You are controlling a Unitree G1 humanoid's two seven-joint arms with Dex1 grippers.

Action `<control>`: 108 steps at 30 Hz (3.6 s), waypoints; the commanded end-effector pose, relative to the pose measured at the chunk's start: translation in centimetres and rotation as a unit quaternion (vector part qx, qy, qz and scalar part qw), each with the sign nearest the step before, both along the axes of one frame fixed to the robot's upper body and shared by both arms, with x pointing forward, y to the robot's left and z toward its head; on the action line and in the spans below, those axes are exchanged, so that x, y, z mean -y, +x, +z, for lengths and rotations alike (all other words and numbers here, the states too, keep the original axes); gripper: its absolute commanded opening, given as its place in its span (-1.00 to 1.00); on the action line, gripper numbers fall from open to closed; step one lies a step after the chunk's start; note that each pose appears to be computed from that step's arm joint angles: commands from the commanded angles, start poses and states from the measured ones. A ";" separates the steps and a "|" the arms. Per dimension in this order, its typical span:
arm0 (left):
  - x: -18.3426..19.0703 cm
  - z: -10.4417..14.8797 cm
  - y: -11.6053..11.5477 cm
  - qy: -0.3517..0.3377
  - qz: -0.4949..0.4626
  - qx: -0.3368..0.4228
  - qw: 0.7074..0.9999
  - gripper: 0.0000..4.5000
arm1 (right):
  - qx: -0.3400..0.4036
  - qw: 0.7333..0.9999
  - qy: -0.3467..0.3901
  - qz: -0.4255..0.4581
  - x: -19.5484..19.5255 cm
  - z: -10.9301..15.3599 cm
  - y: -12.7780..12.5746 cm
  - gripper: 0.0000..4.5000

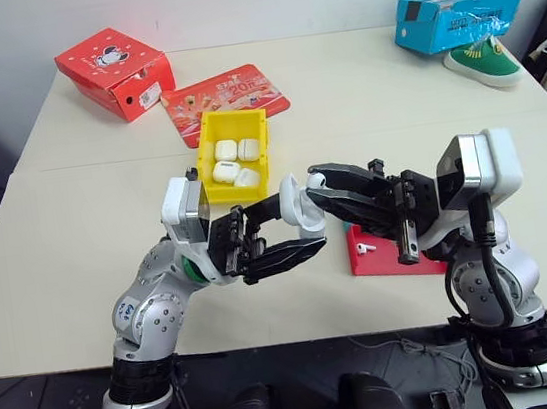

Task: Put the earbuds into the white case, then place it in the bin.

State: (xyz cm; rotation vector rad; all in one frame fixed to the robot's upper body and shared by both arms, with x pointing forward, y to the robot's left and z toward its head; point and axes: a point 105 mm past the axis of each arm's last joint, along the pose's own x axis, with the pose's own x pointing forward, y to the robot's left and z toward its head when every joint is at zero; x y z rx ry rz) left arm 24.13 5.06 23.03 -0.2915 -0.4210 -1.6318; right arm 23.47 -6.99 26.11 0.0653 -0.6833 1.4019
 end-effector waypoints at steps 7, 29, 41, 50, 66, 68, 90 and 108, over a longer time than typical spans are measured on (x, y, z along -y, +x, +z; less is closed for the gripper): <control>0.7 1.0 -1.6 -0.005 -0.032 0.044 0.998 0.23 | -0.002 1.000 -0.028 0.007 -0.4 -2.1 0.2 -0.80; 0.5 0.8 -1.2 -0.015 -0.009 0.056 0.998 0.23 | -0.011 0.999 -0.048 -0.009 2.0 -0.6 0.2 0.97; -3.2 -2.5 -0.4 0.028 0.079 0.023 0.996 0.23 | -0.132 0.869 -0.229 -0.419 24.5 -6.7 1.1 1.00; -3.8 -2.9 -0.2 0.031 0.098 0.017 0.995 0.23 | -0.168 0.747 -0.381 -0.519 30.1 -11.1 1.3 1.00; -3.0 -2.8 -0.1 0.022 0.098 0.019 0.995 0.23 | -0.077 0.832 -0.471 -0.285 14.6 -5.1 11.6 0.29; -2.9 -2.7 -0.1 0.020 0.099 0.019 0.995 0.23 | -0.087 0.819 -0.496 -0.274 13.8 -5.5 12.8 0.17; -3.1 -2.9 -0.6 0.022 0.121 0.015 0.992 0.23 | -0.107 0.733 -0.636 -0.215 13.6 -10.6 15.4 0.17; -3.4 -2.7 -0.3 0.026 0.123 0.018 0.992 0.23 | -0.111 0.728 -0.645 -0.203 14.0 -11.4 15.2 -0.21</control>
